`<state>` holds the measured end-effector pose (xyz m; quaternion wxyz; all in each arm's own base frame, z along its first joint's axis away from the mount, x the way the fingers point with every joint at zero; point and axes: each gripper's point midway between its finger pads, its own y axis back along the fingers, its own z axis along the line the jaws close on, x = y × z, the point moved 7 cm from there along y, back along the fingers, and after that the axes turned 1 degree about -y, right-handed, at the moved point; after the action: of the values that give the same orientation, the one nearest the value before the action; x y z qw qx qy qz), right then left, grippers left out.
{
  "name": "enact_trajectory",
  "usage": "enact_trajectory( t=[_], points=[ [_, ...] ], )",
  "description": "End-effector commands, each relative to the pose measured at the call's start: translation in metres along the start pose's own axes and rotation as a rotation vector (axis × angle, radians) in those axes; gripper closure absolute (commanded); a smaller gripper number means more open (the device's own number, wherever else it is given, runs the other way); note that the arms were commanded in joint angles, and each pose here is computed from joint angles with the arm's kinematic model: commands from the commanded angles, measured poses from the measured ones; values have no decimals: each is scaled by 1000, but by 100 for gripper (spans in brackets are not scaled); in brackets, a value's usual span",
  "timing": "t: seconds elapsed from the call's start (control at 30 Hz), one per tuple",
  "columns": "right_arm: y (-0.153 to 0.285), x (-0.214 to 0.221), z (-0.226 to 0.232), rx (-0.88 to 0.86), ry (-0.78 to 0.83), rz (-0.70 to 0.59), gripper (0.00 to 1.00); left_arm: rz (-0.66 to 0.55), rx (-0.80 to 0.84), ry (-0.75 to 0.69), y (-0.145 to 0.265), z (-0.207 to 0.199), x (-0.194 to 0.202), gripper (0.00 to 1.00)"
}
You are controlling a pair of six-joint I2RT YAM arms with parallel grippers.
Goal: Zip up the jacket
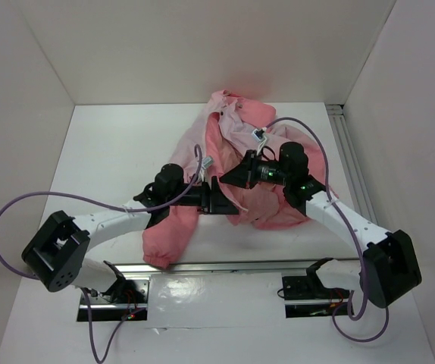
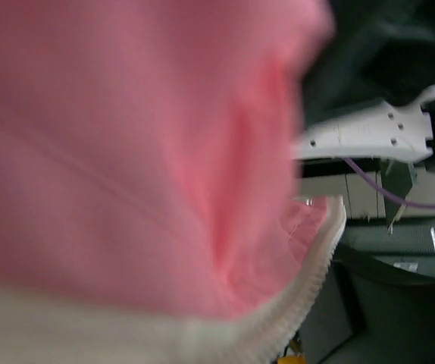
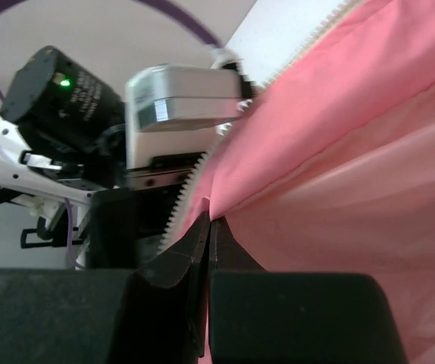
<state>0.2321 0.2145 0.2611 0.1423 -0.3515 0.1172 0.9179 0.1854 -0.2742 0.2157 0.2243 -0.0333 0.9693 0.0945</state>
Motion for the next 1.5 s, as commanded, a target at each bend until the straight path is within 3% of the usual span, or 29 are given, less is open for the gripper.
enact_trajectory(
  t=[0.0, 0.13, 0.2, 0.27, 0.3, 0.33, 0.37, 0.57, 0.73, 0.77, 0.9, 1.17, 1.27, 1.33, 1.37, 1.47],
  points=[
    [-4, -6, 18, -69, 28, -41, 100, -108, -36, 5, -7, 4, -14, 13],
    [-2, -1, 19, -73, -26, -30, 100, -150, -108, 35, -8, 14, -17, 32],
    [0, 0, 20, -79, -30, -35, 100, -166, -148, 24, -6, 16, -19, 59],
    [1, 4, 20, -64, -50, -20, 100, -197, -197, 28, -1, 16, -20, 74],
    [3, 3, 21, -50, -60, -18, 100, -198, -216, 25, 0, 19, -19, 96],
    [3, 5, 19, -30, -78, -11, 100, -213, -230, 30, 4, 19, -22, 100],
    [5, 1, 22, -21, -48, -17, 99, -215, -242, 39, 7, 20, -22, 100],
    [23, -3, 4, 294, -12, 10, 26, -182, -278, 68, 30, 31, -9, 100],
    [51, -11, -8, 697, -46, 23, 13, -176, -374, 99, 64, 41, 6, 100],
    [67, -19, -18, 878, -27, -70, 13, -217, -396, 82, 76, 38, 2, 100],
    [104, -6, -42, 1247, -50, -134, 7, -232, -509, 102, 101, 38, 1, 100],
    [96, 50, -98, 1339, -130, -45, 7, -282, -548, 54, 111, 30, -27, 100],
    [86, 39, -117, 1365, -96, -126, 19, -295, -579, 68, 114, 32, -31, 100],
    [82, 20, -124, 1406, -59, -159, 42, -308, -637, 108, 123, 40, -36, 100],
    [84, 8, -124, 1426, -45, -175, 69, -329, -638, 104, 127, 33, -44, 100],
    [84, -56, -109, 1369, 30, -263, 100, -378, -718, 128, 144, 39, -65, 100]
  ],
)
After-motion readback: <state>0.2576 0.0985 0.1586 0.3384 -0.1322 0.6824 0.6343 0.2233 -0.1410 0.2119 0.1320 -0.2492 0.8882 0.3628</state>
